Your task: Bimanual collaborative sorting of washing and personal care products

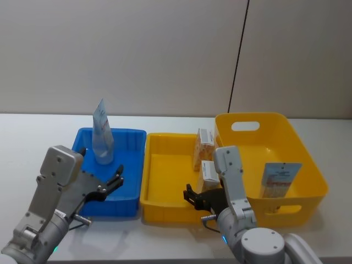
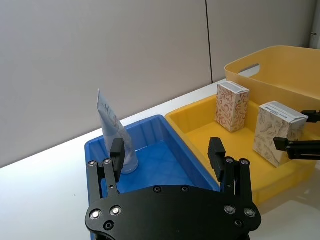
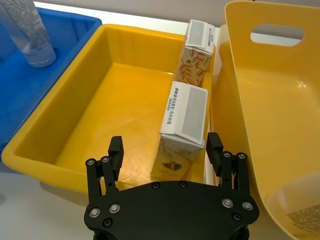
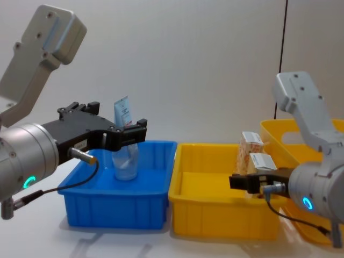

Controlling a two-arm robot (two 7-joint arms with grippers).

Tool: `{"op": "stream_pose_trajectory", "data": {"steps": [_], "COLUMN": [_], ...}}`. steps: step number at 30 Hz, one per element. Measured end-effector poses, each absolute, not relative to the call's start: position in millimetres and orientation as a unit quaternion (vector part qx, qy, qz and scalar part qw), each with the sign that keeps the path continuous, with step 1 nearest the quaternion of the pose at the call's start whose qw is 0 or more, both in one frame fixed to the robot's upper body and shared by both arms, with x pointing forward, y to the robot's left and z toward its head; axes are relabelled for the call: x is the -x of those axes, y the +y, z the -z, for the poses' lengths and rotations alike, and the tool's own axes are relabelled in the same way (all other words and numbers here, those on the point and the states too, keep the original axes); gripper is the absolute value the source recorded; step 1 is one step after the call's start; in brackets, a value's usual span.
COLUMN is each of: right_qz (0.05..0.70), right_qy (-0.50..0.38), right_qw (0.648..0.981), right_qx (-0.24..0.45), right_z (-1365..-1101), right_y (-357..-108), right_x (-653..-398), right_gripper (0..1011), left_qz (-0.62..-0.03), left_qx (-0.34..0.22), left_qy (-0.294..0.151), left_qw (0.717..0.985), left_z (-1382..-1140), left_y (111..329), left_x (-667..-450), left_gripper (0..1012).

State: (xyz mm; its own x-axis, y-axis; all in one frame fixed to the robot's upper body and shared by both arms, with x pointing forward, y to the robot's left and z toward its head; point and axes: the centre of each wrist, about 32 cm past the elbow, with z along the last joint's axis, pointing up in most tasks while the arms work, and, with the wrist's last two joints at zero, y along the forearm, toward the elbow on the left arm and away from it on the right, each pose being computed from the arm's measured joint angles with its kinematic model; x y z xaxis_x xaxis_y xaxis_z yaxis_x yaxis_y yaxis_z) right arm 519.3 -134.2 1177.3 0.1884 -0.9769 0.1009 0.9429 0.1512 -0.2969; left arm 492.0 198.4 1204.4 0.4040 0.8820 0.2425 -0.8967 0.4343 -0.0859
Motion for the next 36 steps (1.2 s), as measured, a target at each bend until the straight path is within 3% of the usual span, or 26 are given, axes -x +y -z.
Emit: {"op": "stream_pose_trajectory", "data": {"steps": [30,36], "right_qz": [0.656,0.657], "right_qy": [0.047,0.046], "right_qw": [0.741,0.74], "right_qx": [0.139,0.138], "right_z": [-1166,-1166], "right_y": [-127,-126], "right_x": [-524,-524], "right_gripper": [1004,906], "left_qz": [-0.531,-0.531], "left_qx": [-0.029,-0.029], "left_qy": [-0.126,-0.126], "left_qw": [0.837,0.837], "left_z": [-1204,-1204], "left_y": [198,198], "left_x": [-492,-492], "left_gripper": [1001,1001]}}
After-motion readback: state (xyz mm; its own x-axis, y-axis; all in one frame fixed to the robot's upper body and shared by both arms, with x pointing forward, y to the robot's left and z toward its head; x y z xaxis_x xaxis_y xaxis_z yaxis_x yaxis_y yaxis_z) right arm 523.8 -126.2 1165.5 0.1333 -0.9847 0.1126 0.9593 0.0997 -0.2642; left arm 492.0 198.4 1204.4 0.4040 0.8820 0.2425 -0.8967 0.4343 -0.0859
